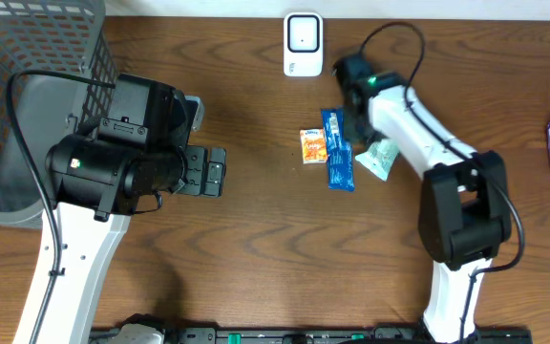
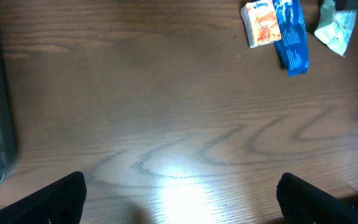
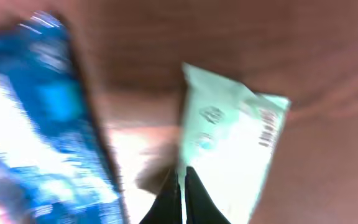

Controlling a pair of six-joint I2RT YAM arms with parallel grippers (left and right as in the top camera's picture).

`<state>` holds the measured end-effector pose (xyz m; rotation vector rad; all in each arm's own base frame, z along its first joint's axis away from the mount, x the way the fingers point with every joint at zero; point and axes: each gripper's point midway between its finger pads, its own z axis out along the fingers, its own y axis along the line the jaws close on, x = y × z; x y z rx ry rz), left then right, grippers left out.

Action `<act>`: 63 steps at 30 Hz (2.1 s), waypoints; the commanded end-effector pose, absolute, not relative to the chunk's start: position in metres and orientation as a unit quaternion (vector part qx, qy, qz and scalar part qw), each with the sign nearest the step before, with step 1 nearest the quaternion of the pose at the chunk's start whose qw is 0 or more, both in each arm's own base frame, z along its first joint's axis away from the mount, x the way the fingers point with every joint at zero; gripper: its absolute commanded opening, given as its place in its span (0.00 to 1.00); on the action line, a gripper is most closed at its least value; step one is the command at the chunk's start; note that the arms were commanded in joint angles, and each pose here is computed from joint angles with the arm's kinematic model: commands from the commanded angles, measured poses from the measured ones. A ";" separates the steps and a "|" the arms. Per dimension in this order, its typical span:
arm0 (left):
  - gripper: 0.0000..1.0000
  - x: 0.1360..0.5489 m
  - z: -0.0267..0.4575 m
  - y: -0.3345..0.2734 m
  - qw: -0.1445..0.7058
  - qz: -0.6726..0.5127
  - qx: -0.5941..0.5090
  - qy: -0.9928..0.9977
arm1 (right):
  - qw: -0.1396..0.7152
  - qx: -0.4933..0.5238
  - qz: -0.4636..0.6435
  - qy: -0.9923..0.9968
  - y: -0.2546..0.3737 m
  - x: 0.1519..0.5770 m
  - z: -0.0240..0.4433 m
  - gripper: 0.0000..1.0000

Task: Scan the item barcode

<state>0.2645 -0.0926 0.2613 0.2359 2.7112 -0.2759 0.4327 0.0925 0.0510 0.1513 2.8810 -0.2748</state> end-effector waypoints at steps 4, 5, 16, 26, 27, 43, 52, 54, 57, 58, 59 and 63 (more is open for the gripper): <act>0.98 0.266 0.263 -0.089 0.204 -0.093 0.080 0.971 | 0.082 0.028 0.135 0.987 0.110 0.437 0.067 0.01; 0.98 0.266 0.263 -0.089 0.204 -0.093 0.080 0.971 | 0.078 0.028 0.158 0.984 0.109 0.437 0.068 0.01; 0.98 0.266 0.263 -0.089 0.204 -0.093 0.080 0.971 | 0.074 0.065 0.071 0.993 0.069 0.433 0.056 0.33; 0.98 0.266 0.263 -0.089 0.204 -0.093 0.080 0.971 | 0.105 0.135 -0.116 0.978 0.060 0.414 0.033 0.49; 0.98 0.266 0.263 -0.089 0.204 -0.093 0.080 0.971 | 0.110 0.139 -0.124 0.976 0.059 0.412 0.028 0.49; 0.98 0.266 0.263 -0.089 0.204 -0.093 0.080 0.971 | 0.115 0.116 -0.031 0.986 0.095 0.419 0.017 0.01; 0.98 0.266 0.263 -0.089 0.204 -0.093 0.080 0.971 | 0.115 0.064 0.156 0.979 0.122 0.451 0.066 0.01; 0.98 0.266 0.263 -0.089 0.204 -0.093 0.080 0.971 | 0.107 0.072 0.189 0.974 0.116 0.451 0.069 0.01; 0.98 0.266 0.263 -0.089 0.204 -0.093 0.080 0.971 | 0.098 0.076 0.205 0.971 0.099 0.449 0.065 0.01; 0.98 0.266 0.263 -0.089 0.204 -0.093 0.080 0.971 | 0.096 0.074 0.202 0.972 0.095 0.447 0.064 0.01; 0.98 0.266 0.263 -0.089 0.204 -0.093 0.080 0.971 | 0.094 0.068 0.199 0.973 0.091 0.445 0.061 0.01; 0.98 0.266 0.263 -0.089 0.204 -0.093 0.080 0.971 | 0.085 0.051 0.180 0.979 0.093 0.437 0.051 0.28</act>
